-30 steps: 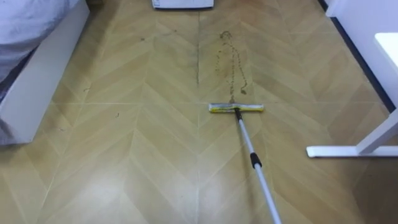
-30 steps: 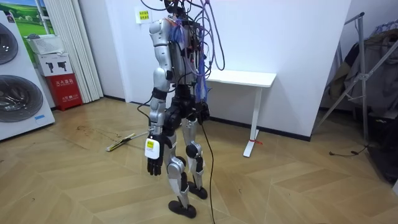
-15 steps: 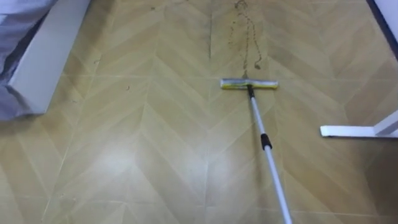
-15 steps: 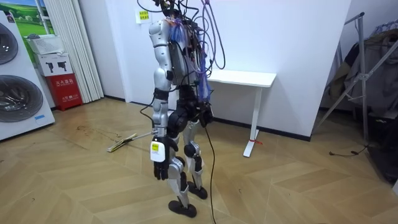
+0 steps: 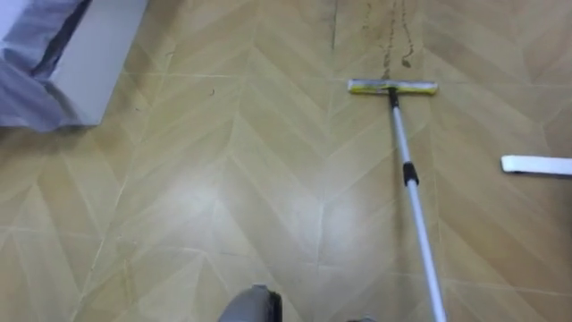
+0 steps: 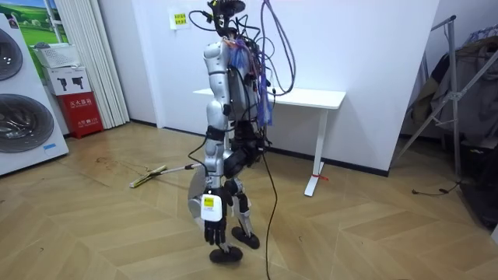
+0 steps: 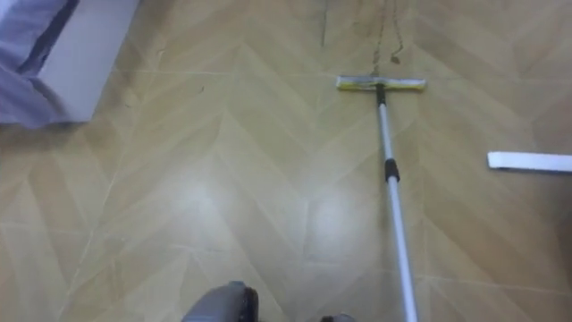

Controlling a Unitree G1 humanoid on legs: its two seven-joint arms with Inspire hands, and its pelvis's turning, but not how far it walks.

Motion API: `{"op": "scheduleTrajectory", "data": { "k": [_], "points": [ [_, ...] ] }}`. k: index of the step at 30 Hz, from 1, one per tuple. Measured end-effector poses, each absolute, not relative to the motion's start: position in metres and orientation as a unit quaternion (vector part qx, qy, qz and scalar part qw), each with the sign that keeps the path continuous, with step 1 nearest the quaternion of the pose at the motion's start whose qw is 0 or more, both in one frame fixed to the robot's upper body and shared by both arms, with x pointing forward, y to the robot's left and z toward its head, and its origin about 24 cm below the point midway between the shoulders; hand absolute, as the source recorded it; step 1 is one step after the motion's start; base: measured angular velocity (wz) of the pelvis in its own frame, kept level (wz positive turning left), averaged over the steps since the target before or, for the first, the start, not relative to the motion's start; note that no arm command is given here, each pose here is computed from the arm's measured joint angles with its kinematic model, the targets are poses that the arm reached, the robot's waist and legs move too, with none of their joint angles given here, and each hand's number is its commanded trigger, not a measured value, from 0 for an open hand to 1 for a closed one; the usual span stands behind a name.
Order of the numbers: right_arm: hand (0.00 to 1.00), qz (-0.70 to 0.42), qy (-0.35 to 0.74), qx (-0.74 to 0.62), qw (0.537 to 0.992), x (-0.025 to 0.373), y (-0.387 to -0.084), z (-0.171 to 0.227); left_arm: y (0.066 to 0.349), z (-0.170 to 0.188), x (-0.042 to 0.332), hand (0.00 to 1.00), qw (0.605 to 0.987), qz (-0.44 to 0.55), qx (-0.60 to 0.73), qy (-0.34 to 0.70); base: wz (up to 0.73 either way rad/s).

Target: Mop floor

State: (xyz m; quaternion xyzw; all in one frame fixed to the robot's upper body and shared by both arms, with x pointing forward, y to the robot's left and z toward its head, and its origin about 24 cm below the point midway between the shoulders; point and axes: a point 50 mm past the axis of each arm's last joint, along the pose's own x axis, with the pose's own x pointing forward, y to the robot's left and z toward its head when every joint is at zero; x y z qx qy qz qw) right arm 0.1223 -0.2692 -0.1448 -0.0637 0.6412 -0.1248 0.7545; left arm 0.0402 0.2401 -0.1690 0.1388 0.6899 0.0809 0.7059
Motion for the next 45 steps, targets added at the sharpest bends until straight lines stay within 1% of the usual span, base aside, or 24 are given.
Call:
{"op": "scheduleTrajectory", "data": {
  "k": [3, 5, 7, 9, 10, 12, 15, 18, 19, 22, 24, 25, 27, 28, 30, 32, 33, 34, 37, 39, 40, 42, 43, 45],
  "points": [
    [1.00, -0.131, 0.621, -0.037, 0.772, 0.140, -0.275, -0.137, 0.245, -0.167, 0.045, 0.00, 0.715, 0.084, 0.142, 0.679, 0.11],
    [1.00, -0.135, 0.620, -0.024, 0.773, 0.138, -0.276, -0.137, 0.245, -0.167, 0.043, 0.00, 0.713, 0.080, 0.138, 0.683, 0.11],
    [1.00, -0.140, 0.635, 0.000, 0.760, 0.117, -0.277, -0.143, 0.245, -0.167, 0.042, 0.00, 0.710, 0.073, 0.133, 0.687, 0.27],
    [1.00, -0.161, 0.668, -0.003, 0.726, 0.081, -0.290, -0.147, 0.240, -0.168, 0.051, 0.00, 0.718, 0.066, 0.128, 0.681, 0.37],
    [1.00, -0.168, 0.678, -0.008, 0.715, 0.070, -0.295, -0.146, 0.239, -0.168, 0.054, 0.00, 0.721, 0.064, 0.128, 0.678, 0.26],
    [1.00, -0.187, 0.714, -0.021, 0.674, 0.027, -0.302, -0.148, 0.238, -0.166, 0.063, 0.00, 0.731, 0.069, 0.134, 0.665, 0.08],
    [1.00, -0.185, 0.745, -0.017, 0.641, 0.002, -0.288, -0.154, 0.239, -0.164, 0.074, 0.00, 0.744, 0.080, 0.152, 0.646, -0.17],
    [1.00, -0.176, 0.758, -0.016, 0.628, -0.007, -0.270, -0.160, 0.233, -0.166, 0.074, 0.00, 0.744, 0.081, 0.156, 0.645, -0.37],
    [1.00, -0.174, 0.760, -0.016, 0.626, -0.007, -0.268, -0.161, 0.230, -0.166, 0.073, 0.00, 0.742, 0.079, 0.155, 0.647, -0.27],
    [1.00, -0.171, 0.757, -0.029, 0.630, 0.010, -0.270, -0.159, 0.224, -0.168, 0.069, 0.00, 0.739, 0.070, 0.153, 0.653, -0.09],
    [1.00, -0.179, 0.733, -0.050, 0.654, 0.049, -0.288, -0.150, 0.226, -0.168, 0.070, 0.00, 0.740, 0.080, 0.142, 0.652, 0.10],
    [1.00, -0.182, 0.723, -0.059, 0.664, 0.062, -0.294, -0.146, 0.228, -0.167, 0.069, 0.00, 0.740, 0.083, 0.142, 0.653, 0.05],
    [1.00, -0.188, 0.667, -0.103, 0.713, 0.120, -0.315, -0.124, 0.239, -0.165, 0.067, 0.00, 0.737, 0.103, 0.145, 0.653, -0.21],
    [1.00, -0.186, 0.652, -0.113, 0.726, 0.134, -0.317, -0.119, 0.243, -0.164, 0.066, 0.00, 0.735, 0.108, 0.147, 0.653, -0.12],
    [1.00, -0.176, 0.590, -0.115, 0.779, 0.180, -0.319, -0.100, 0.257, -0.161, 0.060, 0.00, 0.730, 0.118, 0.159, 0.655, 0.11],
    [1.00, -0.166, 0.558, -0.106, 0.806, 0.201, -0.315, -0.091, 0.259, -0.161, 0.053, 0.00, 0.725, 0.117, 0.159, 0.660, 0.07],
    [1.00, -0.162, 0.555, -0.095, 0.810, 0.203, -0.312, -0.091, 0.257, -0.162, 0.048, 0.00, 0.722, 0.113, 0.156, 0.664, 0.22],
    [1.00, -0.162, 0.559, -0.089, 0.808, 0.199, -0.311, -0.094, 0.256, -0.163, 0.044, 0.00, 0.720, 0.111, 0.154, 0.668, 0.40],
    [1.00, -0.179, 0.600, -0.041, 0.778, 0.152, -0.311, -0.116, 0.251, -0.165, 0.040, 0.00, 0.717, 0.093, 0.143, 0.676, 0.60],
    [1.00, -0.203, 0.651, -0.037, 0.730, 0.101, -0.318, -0.130, 0.242, -0.166, 0.054, 0.00, 0.730, 0.084, 0.137, 0.665, 0.43],
    [1.00, -0.209, 0.664, -0.039, 0.717, 0.088, -0.318, -0.132, 0.241, -0.166, 0.057, 0.00, 0.732, 0.083, 0.137, 0.662, 0.00],
    [1.00, -0.221, 0.704, -0.052, 0.673, 0.045, -0.312, -0.142, 0.238, -0.165, 0.066, 0.00, 0.746, 0.081, 0.145, 0.645, -0.15],
    [1.00, -0.223, 0.710, -0.055, 0.666, 0.038, -0.310, -0.144, 0.237, -0.165, 0.069, 0.00, 0.750, 0.082, 0.147, 0.640, -0.19],
    [1.00, -0.221, 0.731, -0.058, 0.643, 0.018, -0.294, -0.152, 0.232, -0.165, 0.073, 0.00, 0.756, 0.084, 0.153, 0.631, -0.27]
  ]
}}
